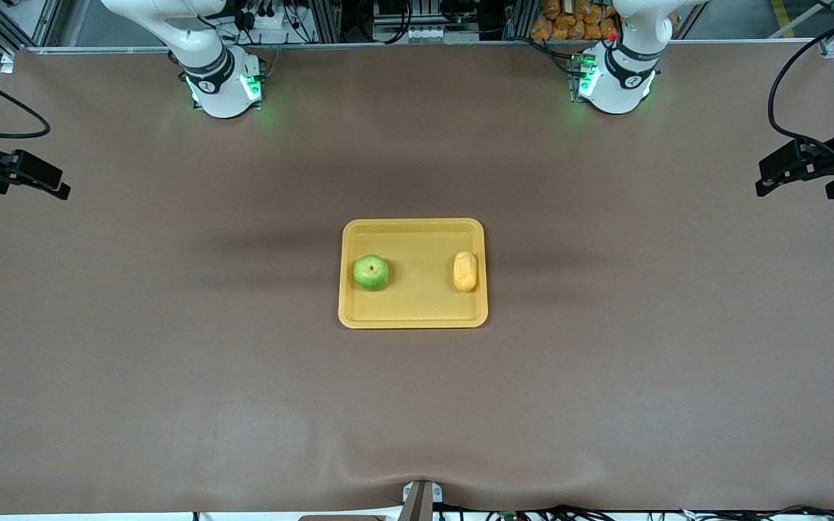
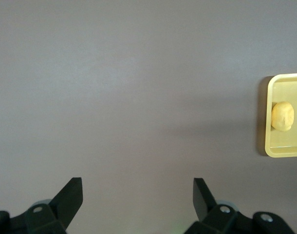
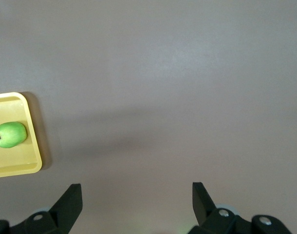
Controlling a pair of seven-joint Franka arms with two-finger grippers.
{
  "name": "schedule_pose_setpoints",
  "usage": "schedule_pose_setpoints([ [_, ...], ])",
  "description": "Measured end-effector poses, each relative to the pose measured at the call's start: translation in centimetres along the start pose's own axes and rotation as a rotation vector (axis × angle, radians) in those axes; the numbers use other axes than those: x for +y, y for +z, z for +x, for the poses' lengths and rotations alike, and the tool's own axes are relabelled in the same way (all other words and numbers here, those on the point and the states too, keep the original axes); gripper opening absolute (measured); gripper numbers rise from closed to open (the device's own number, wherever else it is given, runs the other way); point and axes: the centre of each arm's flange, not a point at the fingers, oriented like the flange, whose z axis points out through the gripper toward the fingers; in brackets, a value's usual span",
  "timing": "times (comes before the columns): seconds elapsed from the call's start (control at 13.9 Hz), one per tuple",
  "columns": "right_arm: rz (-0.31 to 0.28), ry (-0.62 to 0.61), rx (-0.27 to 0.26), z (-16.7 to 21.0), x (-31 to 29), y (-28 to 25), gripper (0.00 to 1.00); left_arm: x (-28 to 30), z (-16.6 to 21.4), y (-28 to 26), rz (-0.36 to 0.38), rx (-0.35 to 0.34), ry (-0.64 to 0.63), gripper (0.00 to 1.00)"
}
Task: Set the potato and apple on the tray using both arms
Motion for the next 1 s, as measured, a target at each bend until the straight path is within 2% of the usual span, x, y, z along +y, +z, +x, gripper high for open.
schedule_pose_setpoints([
  [0.36, 0.002, 0.002, 0.026, 0.01, 0.08, -1.21, 1.00, 0.07, 0.00, 0.00, 0.000, 0.000, 0.001, 1.00],
  [1.0, 0.000, 0.007, 0.007, 0.64, 0.24, -0.22, 1.00, -0.42, 0.10, 0.25, -0.001, -0.005, -0.007, 1.00],
])
